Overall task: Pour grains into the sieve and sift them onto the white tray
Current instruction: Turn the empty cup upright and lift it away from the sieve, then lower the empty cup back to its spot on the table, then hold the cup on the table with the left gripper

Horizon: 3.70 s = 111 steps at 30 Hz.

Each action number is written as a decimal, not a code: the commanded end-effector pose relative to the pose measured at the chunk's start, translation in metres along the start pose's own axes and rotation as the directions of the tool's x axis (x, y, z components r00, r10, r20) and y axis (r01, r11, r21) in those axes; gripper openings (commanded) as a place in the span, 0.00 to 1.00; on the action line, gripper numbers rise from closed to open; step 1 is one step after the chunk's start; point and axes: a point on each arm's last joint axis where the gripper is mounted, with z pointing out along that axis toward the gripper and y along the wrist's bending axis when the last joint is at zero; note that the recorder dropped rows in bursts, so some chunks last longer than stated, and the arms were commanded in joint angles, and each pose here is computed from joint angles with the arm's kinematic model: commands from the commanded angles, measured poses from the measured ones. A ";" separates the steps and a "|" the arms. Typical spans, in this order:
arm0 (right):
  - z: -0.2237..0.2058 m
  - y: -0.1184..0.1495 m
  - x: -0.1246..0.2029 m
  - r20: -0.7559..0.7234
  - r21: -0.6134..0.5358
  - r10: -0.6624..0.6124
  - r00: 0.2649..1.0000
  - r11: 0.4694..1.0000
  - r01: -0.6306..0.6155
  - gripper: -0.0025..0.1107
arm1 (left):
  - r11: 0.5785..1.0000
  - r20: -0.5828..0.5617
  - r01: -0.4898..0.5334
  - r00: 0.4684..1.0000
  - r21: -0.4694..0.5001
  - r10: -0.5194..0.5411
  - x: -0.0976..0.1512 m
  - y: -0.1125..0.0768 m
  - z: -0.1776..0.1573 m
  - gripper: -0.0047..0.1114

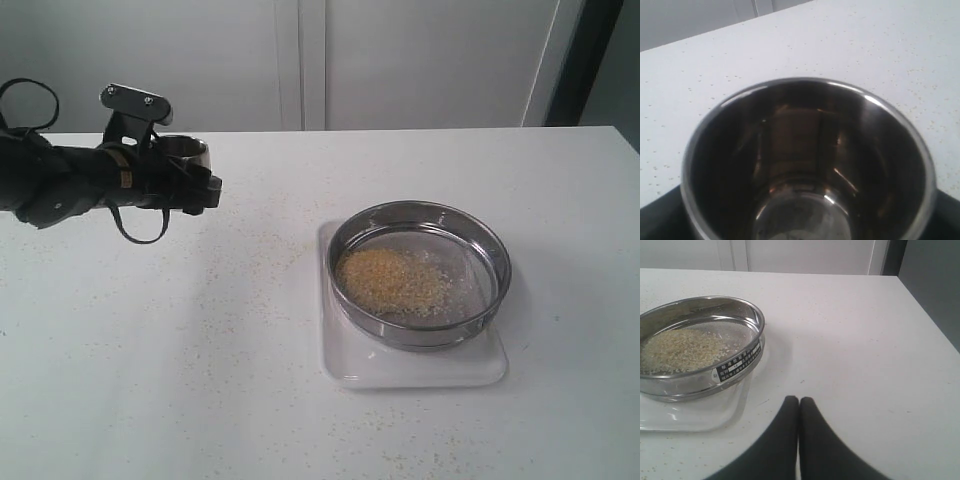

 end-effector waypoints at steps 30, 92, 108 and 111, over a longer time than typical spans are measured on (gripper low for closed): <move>0.000 0.000 0.000 0.013 0.001 -0.001 1.000 1.000 0.001 0.02 | 0.943 0.143 -0.105 0.988 0.316 0.062 0.083 0.016 -0.039 0.04; 0.000 0.000 0.000 0.013 0.001 0.011 1.000 1.000 -0.011 0.02 | 0.784 0.036 -0.325 0.932 0.529 0.362 0.140 -0.003 -0.036 0.58; 0.000 0.000 0.000 0.013 0.001 0.011 1.000 1.000 -0.011 0.02 | 0.792 0.030 -0.314 0.936 0.524 0.351 0.140 -0.002 -0.035 0.88; 0.000 0.000 0.000 0.013 0.001 0.011 1.000 1.000 -0.011 0.02 | 0.792 0.030 -0.314 0.936 0.524 0.351 0.140 -0.002 -0.035 0.89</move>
